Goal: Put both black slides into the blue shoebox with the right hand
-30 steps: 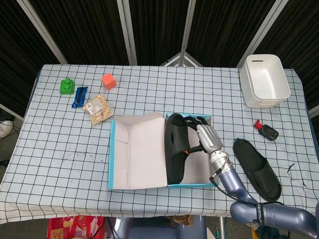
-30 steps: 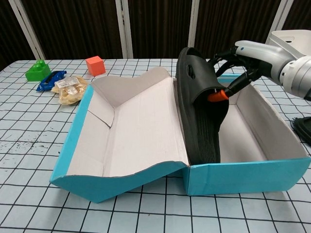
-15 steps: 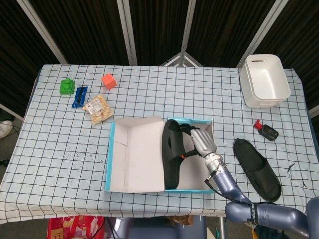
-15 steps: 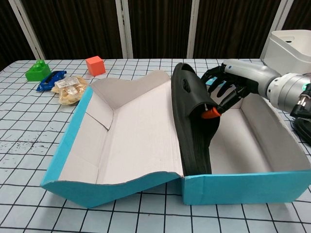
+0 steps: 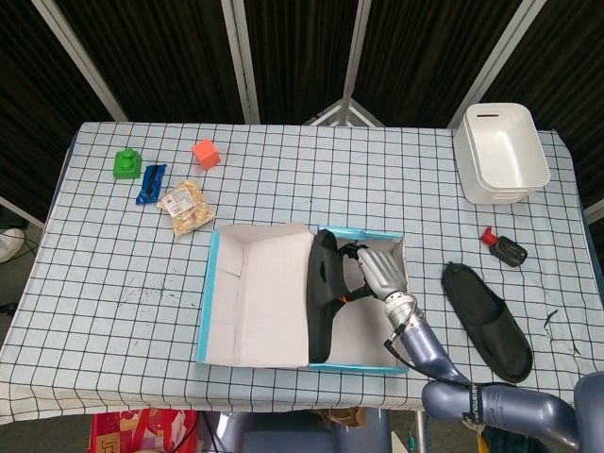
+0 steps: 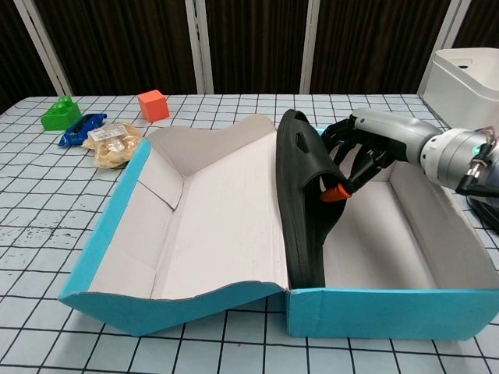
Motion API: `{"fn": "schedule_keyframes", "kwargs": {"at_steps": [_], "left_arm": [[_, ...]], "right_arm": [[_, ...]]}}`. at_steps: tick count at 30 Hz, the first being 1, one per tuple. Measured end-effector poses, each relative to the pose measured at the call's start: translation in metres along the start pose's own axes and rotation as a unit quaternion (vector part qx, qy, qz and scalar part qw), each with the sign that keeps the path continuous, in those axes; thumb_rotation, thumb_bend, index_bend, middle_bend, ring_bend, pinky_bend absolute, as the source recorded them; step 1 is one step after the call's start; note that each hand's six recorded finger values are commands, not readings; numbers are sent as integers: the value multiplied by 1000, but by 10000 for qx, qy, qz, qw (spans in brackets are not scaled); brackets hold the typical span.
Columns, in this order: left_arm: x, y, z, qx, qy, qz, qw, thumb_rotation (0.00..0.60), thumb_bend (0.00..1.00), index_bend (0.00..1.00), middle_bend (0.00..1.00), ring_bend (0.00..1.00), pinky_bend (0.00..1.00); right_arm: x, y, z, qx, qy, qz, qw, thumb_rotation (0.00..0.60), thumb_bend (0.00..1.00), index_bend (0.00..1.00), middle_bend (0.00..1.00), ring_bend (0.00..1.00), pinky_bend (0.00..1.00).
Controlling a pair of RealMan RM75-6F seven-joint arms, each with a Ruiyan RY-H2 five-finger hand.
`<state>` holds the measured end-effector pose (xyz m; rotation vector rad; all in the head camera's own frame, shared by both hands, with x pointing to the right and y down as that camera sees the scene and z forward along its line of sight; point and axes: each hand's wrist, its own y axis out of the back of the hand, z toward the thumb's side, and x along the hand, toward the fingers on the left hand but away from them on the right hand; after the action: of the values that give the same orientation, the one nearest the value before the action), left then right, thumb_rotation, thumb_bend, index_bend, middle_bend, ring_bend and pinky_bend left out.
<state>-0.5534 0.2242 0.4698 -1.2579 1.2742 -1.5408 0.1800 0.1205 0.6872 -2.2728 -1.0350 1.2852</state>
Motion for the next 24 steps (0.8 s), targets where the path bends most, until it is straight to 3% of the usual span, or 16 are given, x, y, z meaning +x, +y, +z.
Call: {"fn": "schedule_keyframes", "kwargs": {"at_steps": [11, 24], "left_arm": [[0, 0, 0, 9, 0, 1, 10000, 600, 369, 11, 0, 0, 30], [0, 0, 1, 8, -5, 3, 10000, 600, 369, 11, 0, 0, 30]], "right_arm": [[1, -13, -10, 198, -107, 159, 9996, 600, 205, 604, 347, 317, 416], [-3, -15, -11, 1297, 86, -102, 9915, 600, 207, 603, 347, 317, 416]]}}
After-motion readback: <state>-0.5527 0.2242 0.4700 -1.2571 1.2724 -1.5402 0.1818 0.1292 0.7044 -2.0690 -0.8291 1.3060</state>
